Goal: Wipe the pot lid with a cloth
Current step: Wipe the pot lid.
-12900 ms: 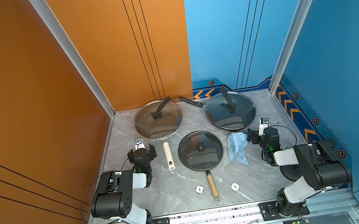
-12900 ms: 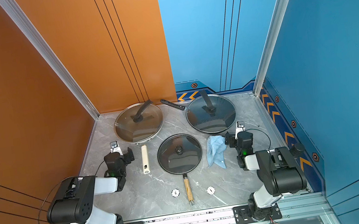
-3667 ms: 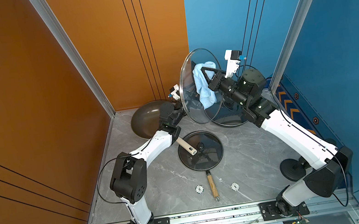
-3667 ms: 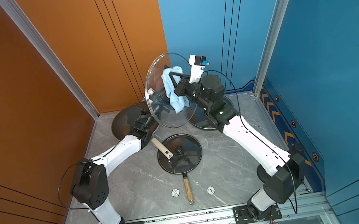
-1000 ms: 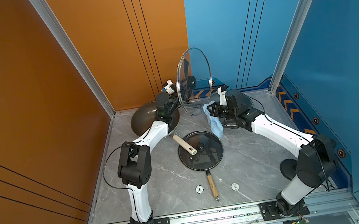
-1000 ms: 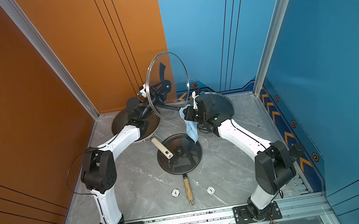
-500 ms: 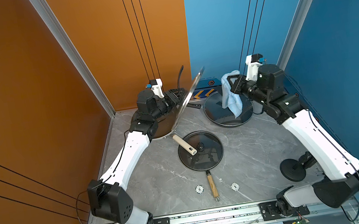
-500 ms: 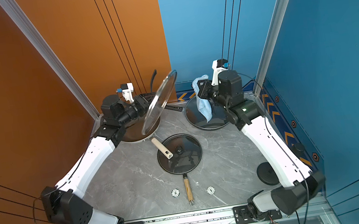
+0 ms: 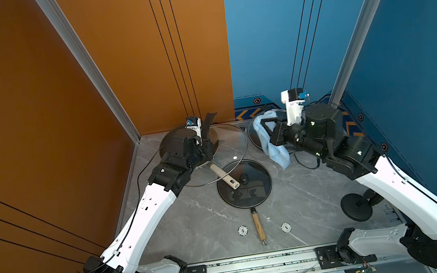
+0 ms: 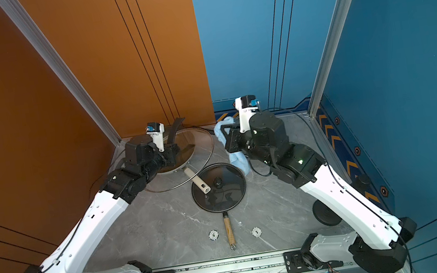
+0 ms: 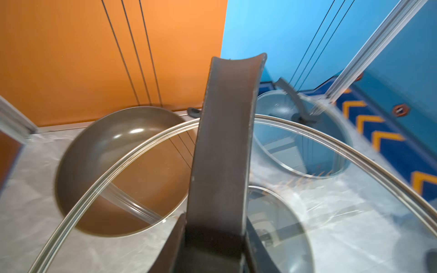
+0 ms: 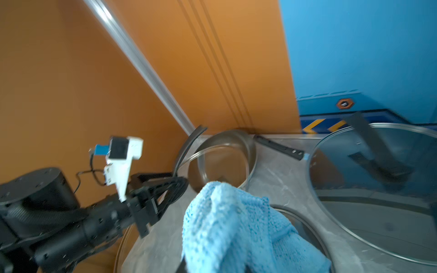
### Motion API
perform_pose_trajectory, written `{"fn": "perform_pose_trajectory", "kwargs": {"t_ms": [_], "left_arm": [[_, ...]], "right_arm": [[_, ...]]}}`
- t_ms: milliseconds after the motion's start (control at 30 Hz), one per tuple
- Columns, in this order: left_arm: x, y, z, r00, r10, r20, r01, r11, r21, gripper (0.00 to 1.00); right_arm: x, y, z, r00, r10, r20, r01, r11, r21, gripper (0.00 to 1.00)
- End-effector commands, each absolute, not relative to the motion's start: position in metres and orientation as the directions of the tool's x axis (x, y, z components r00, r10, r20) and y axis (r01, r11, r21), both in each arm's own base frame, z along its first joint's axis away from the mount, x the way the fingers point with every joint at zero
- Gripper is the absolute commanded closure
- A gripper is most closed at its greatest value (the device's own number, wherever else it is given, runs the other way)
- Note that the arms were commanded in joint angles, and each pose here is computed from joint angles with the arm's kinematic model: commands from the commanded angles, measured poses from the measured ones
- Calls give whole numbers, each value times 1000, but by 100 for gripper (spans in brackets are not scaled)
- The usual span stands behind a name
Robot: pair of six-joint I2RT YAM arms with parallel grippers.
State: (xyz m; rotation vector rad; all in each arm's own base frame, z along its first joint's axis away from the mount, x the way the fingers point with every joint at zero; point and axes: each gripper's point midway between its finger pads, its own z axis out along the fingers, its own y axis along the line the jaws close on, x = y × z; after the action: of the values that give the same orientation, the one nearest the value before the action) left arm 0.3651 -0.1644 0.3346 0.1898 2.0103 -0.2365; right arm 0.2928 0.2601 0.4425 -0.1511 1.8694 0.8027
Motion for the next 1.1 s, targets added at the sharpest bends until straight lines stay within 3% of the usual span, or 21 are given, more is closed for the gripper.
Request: {"fn": "perform_pose_trajectory", "kwargs": {"t_ms": [0, 200, 533, 767, 867, 1067], "left_arm": [[360, -158, 398, -205, 50, -977, 223, 975, 3, 100], [355, -159, 419, -117, 18, -993, 228, 974, -10, 100], [310, -185, 446, 51, 51, -997, 361, 930, 66, 100], [287, -218, 432, 58, 86, -995, 448, 888, 103, 100], [282, -226, 434, 69, 79, -994, 461, 882, 102, 100], [275, -229, 447, 105, 34, -994, 450, 890, 77, 100]], "right_arm": [[276, 314, 425, -487, 135, -863, -529, 740, 415, 94], [270, 374, 366, -576, 10, -817, -538, 748, 388, 95], [337, 313, 300, -651, 126, -749, -300, 863, 406, 95], [388, 318, 338, -576, 246, -779, -341, 794, 503, 95], [389, 341, 362, -535, 208, -819, -426, 771, 474, 95], [390, 365, 344, -566, 124, -815, -460, 773, 437, 95]]}}
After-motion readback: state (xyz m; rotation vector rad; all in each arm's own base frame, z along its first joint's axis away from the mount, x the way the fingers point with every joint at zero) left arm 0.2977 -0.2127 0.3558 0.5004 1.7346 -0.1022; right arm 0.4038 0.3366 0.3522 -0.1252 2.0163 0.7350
